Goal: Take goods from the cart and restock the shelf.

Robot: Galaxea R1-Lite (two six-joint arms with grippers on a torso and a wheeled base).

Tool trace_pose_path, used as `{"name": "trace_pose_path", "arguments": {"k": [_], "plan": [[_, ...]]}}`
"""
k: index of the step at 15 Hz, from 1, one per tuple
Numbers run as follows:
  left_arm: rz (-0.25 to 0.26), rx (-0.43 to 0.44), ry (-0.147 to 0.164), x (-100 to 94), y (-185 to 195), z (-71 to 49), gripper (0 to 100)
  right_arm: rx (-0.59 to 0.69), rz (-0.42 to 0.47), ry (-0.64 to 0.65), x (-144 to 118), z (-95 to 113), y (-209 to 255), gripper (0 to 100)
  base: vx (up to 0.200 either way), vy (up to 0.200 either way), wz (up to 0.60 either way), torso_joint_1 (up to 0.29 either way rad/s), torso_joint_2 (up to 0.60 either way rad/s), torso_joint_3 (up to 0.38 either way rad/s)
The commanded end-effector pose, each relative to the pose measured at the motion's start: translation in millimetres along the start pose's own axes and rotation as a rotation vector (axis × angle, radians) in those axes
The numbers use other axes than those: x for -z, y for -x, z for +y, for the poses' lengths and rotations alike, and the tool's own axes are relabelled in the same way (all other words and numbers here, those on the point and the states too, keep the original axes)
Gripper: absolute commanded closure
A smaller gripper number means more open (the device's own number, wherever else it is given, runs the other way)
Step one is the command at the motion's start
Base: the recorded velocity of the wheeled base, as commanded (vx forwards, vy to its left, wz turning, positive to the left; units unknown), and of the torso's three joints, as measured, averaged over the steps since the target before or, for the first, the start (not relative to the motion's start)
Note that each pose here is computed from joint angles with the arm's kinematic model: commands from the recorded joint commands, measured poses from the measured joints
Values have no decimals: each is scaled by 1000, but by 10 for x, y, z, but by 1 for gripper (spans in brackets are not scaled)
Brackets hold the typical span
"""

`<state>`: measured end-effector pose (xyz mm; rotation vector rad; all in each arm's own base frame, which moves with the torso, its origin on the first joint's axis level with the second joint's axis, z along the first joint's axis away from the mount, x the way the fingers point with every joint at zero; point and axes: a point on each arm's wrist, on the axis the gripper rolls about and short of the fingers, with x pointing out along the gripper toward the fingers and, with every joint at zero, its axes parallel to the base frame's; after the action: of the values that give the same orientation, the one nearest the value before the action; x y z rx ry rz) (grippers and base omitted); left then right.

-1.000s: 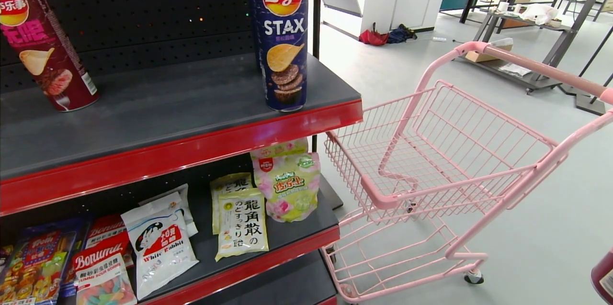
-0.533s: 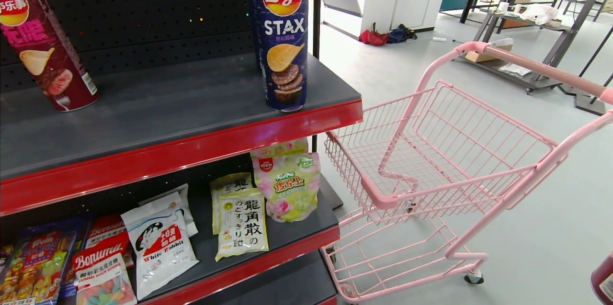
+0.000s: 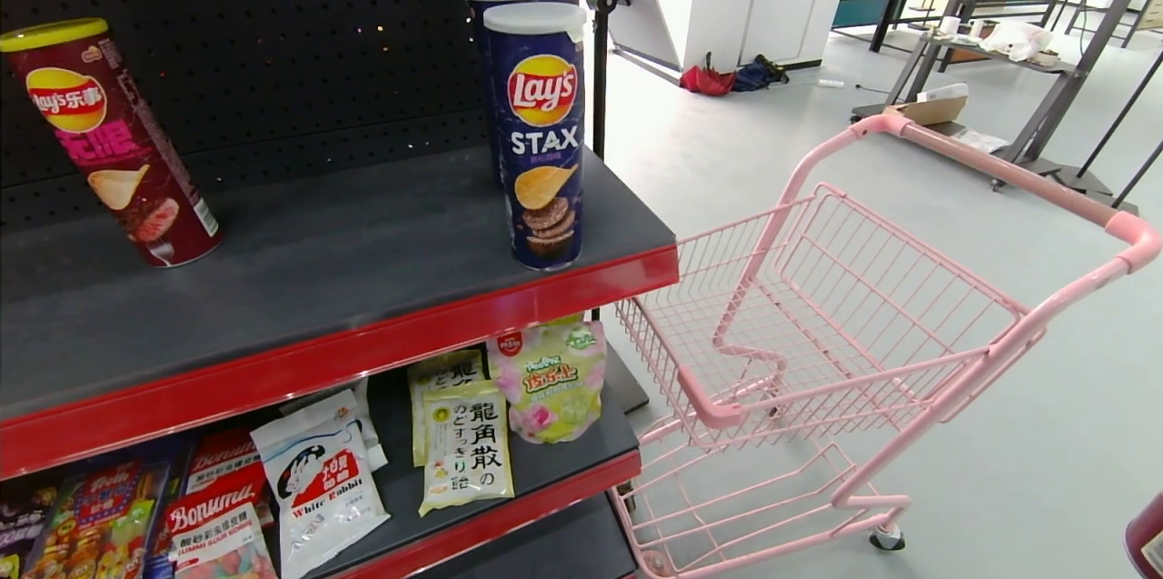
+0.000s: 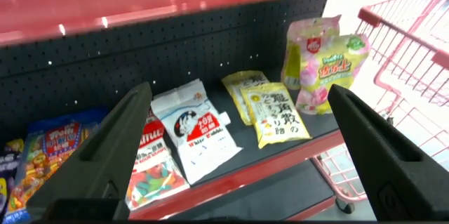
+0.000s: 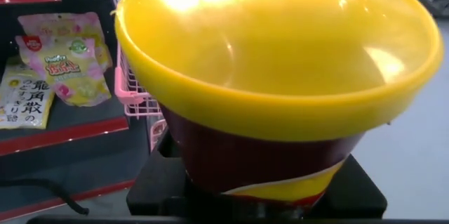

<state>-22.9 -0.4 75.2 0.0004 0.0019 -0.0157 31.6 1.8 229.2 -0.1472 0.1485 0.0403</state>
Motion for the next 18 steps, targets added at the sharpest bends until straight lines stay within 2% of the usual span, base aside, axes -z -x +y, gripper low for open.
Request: {"name": "trace_pose_path", "arguments": {"k": [1, 8, 18], "plan": [[1, 1, 0, 0, -1, 0, 0, -1, 5, 1, 0, 1, -12, 100, 0, 0, 0, 178, -540, -354], [1, 1, 0, 0, -1, 0, 0, -5, 14, 3, 1, 4, -30, 100, 0, 0, 0, 221, -579, -362], [1, 1, 0, 0, -1, 0, 0, -10, 19, 6, 5, 7, -42, 100, 0, 0, 0, 165, -384, -224]]}}
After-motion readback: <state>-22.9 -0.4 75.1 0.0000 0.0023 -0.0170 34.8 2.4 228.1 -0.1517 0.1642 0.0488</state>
